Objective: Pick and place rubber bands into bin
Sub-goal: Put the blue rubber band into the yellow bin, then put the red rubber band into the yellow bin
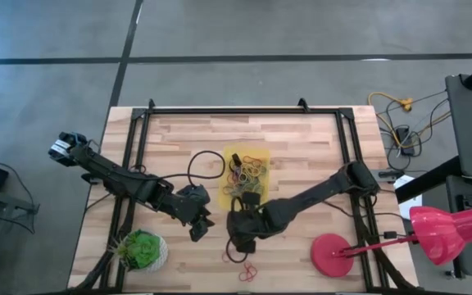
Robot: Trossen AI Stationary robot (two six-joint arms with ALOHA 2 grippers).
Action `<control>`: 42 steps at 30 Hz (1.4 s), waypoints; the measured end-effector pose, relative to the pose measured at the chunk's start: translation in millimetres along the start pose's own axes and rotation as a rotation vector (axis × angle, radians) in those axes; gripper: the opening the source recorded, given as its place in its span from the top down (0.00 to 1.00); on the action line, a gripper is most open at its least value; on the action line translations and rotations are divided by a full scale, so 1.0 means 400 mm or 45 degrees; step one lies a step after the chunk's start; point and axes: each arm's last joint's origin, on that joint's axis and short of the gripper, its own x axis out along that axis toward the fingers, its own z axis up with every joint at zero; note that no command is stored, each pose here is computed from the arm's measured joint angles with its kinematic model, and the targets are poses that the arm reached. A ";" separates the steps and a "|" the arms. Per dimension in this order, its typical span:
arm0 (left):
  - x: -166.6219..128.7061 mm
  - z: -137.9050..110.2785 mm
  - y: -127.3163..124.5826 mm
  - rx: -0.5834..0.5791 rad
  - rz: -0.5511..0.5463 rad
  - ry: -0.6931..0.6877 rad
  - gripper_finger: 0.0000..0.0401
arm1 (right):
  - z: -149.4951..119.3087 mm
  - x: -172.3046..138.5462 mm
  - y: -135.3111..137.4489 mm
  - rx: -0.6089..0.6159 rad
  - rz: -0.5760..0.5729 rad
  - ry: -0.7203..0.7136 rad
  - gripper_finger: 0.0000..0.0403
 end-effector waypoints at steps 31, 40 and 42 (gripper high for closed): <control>0.000 -0.001 -0.001 0.000 -0.004 0.004 0.56 | 0.096 -0.005 -0.346 0.122 -0.351 0.234 0.97; 0.000 -0.001 -0.001 0.000 -0.004 0.004 0.56 | 0.056 0.026 -0.312 0.125 -0.198 0.359 0.75; 0.000 -0.001 -0.001 0.000 -0.004 0.004 0.56 | 0.050 0.024 -0.296 0.077 -0.189 0.367 0.69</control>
